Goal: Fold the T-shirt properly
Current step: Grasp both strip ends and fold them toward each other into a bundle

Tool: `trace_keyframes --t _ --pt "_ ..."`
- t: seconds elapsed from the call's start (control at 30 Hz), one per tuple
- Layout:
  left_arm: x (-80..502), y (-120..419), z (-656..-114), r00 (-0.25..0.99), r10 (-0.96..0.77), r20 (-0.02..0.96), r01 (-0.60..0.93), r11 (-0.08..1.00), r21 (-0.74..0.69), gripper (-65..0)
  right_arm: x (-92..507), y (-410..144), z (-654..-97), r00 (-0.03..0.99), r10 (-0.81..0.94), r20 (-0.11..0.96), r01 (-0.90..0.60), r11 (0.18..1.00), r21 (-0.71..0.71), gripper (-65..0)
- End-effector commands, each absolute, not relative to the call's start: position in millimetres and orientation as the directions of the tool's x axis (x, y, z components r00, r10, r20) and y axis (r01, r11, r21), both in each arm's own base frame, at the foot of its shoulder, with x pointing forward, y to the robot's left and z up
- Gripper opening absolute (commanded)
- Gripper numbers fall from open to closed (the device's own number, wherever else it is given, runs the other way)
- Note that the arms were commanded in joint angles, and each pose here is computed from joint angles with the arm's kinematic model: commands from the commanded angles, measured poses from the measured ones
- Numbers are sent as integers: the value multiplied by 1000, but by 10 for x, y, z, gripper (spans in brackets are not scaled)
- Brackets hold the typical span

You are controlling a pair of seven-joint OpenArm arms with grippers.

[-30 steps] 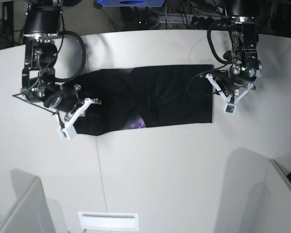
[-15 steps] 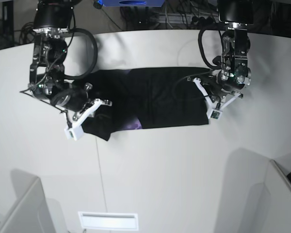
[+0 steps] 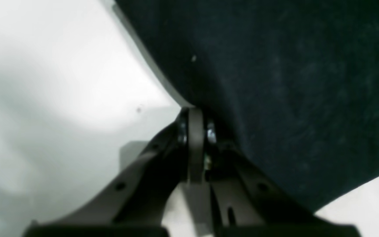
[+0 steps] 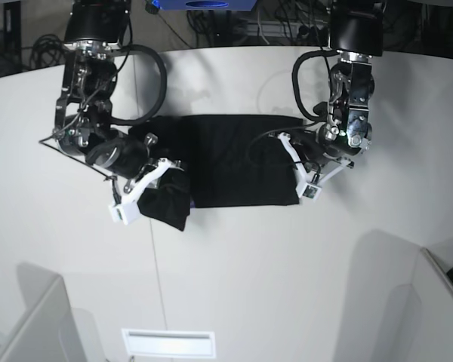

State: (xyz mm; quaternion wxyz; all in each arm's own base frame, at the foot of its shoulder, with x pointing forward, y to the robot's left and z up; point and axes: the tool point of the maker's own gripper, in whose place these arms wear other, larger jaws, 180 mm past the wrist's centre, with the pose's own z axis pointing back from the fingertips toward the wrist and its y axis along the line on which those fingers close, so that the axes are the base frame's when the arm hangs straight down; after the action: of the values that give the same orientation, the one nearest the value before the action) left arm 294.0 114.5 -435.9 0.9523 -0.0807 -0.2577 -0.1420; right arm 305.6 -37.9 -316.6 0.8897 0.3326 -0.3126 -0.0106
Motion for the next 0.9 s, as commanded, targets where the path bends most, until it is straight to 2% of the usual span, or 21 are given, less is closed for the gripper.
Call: trace_keyframes --t 0.0,0.17,0.37,0.67,0.87 --pt "2855 1131 -4432 847 -260 464 325 944 -65 -650 3132 -328 -3005 775 -245 582 -222 758 613 -650" --pt "2960 1103 -4365 835 -263 483 328 943 -55 -650 3169 -208 -2935 759 -284 586 -224 731 644 -650" --pt "2956 996 -4361 825 -292 484 362 931 -54 -650 3149 76 -2882 751 -252 610 -289 706 647 -650" --pt "2950 1034 -4352 826 -284 486 353 934 -53 -650 3183 269 -2972 767 -278 579 -258 693 674 -650" --pt "2905 1038 -4375 830 -284 480 351 935 -54 -650 3162 493 -2926 756 -268 598 -300 669 680 -650"
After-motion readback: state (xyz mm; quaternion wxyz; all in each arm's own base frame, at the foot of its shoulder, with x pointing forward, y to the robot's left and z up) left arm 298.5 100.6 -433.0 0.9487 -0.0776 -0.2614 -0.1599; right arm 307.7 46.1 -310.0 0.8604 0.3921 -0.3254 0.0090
